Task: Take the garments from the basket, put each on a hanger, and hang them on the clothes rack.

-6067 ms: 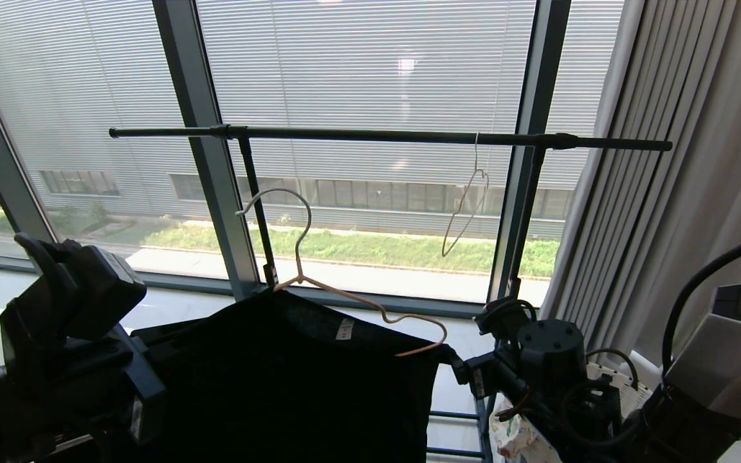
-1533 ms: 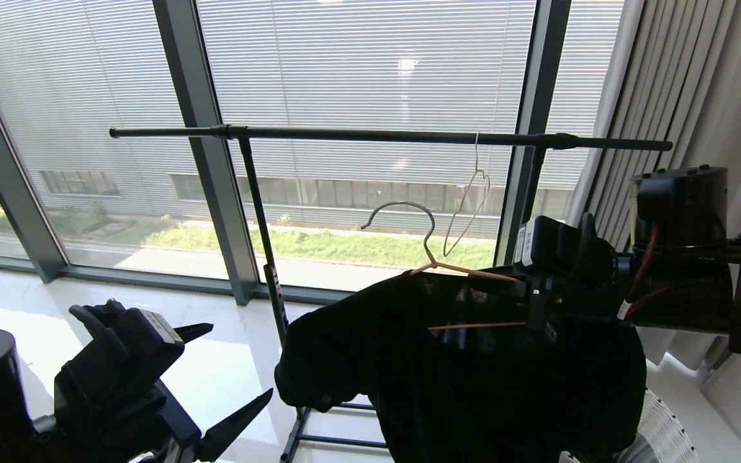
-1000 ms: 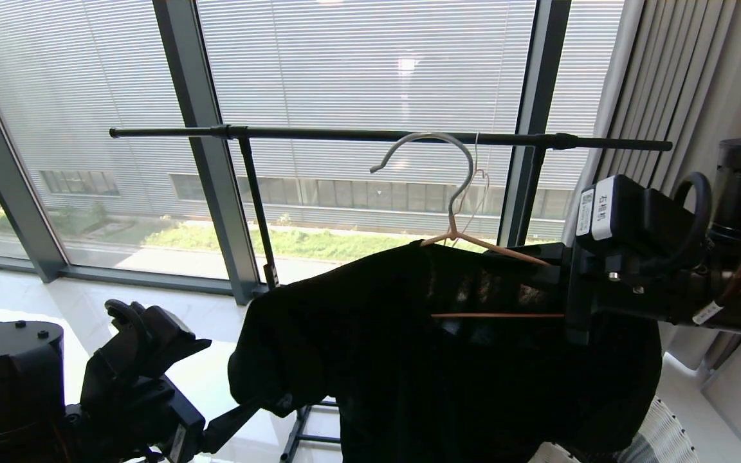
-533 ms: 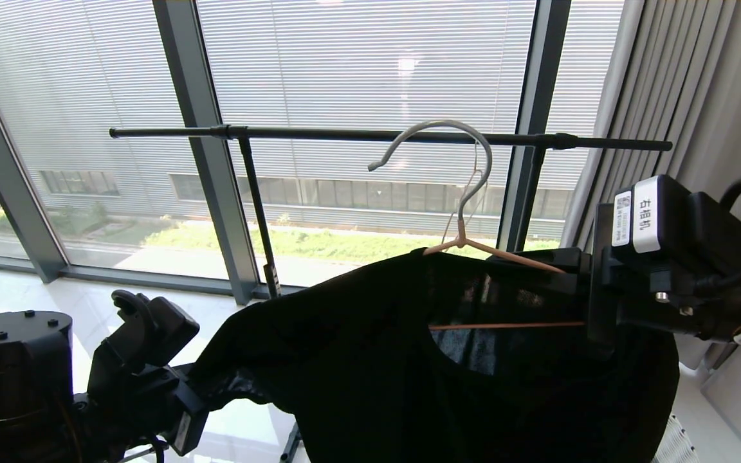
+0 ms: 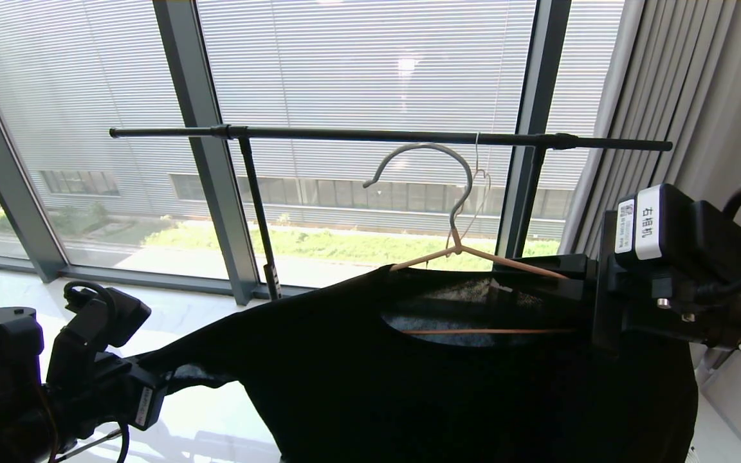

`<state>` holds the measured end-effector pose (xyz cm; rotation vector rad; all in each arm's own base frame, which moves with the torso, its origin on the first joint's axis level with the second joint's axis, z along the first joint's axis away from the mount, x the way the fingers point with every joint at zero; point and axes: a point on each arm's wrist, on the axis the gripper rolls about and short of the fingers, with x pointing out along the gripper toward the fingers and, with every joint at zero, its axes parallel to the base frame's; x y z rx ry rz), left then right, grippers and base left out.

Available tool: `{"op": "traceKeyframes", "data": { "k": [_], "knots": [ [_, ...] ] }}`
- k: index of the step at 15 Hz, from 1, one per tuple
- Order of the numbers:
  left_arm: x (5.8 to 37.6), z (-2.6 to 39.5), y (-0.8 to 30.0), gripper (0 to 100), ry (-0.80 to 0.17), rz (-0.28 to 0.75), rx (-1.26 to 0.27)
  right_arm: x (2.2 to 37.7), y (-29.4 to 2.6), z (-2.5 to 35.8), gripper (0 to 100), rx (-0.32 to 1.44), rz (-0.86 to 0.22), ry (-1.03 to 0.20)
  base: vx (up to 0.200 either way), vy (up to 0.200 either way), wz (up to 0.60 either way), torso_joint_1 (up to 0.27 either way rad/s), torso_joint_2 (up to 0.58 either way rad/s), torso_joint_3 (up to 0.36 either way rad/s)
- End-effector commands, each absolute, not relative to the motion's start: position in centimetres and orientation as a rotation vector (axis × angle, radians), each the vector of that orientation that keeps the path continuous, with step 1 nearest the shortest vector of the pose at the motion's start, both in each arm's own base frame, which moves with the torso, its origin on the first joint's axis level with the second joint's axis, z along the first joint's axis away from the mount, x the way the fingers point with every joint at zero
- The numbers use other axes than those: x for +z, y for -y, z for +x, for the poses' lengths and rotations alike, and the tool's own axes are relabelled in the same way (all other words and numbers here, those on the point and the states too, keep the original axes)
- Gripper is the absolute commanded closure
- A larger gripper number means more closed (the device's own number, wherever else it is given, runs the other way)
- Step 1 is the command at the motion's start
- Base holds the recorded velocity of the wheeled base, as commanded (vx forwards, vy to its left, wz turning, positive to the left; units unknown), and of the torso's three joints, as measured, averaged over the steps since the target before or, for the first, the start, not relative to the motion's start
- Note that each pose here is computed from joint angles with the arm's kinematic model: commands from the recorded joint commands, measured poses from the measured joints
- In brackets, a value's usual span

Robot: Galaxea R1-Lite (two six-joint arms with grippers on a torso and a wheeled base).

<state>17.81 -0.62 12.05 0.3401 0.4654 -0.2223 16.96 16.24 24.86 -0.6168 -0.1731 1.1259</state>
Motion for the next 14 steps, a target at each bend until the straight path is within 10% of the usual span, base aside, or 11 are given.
{"op": "traceKeyframes", "data": {
  "k": [1, 3, 4, 14],
  "knots": [
    [12.2, 17.6, 0.7, 100, -0.454, 0.342, -0.224, 24.7, -16.3, 17.0, 100, 1.128, -0.618, 0.169, 0.000, 0.000, 0.00, 0.000, 0.00, 0.000],
    [12.5, 17.3, 1.2, 100, -0.432, 0.350, -0.249, 24.7, -16.3, 17.1, 100, 1.129, -0.618, 0.167, 0.000, 0.000, 0.00, 0.000, 0.00, 0.000],
    [12.6, 17.2, 1.3, 0, -0.428, 0.350, -0.257, 24.5, -16.3, 17.1, 100, 1.129, -0.619, 0.160, 0.000, 0.000, 0.00, 0.000, 0.00, 0.000],
    [13.9, 16.4, 0.8, 0, -0.390, 0.343, -0.021, 21.6, -14.3, 15.5, 100, 0.910, -0.447, -0.109, 0.000, 0.000, 0.00, 0.000, 0.00, 0.000]
  ]
}}
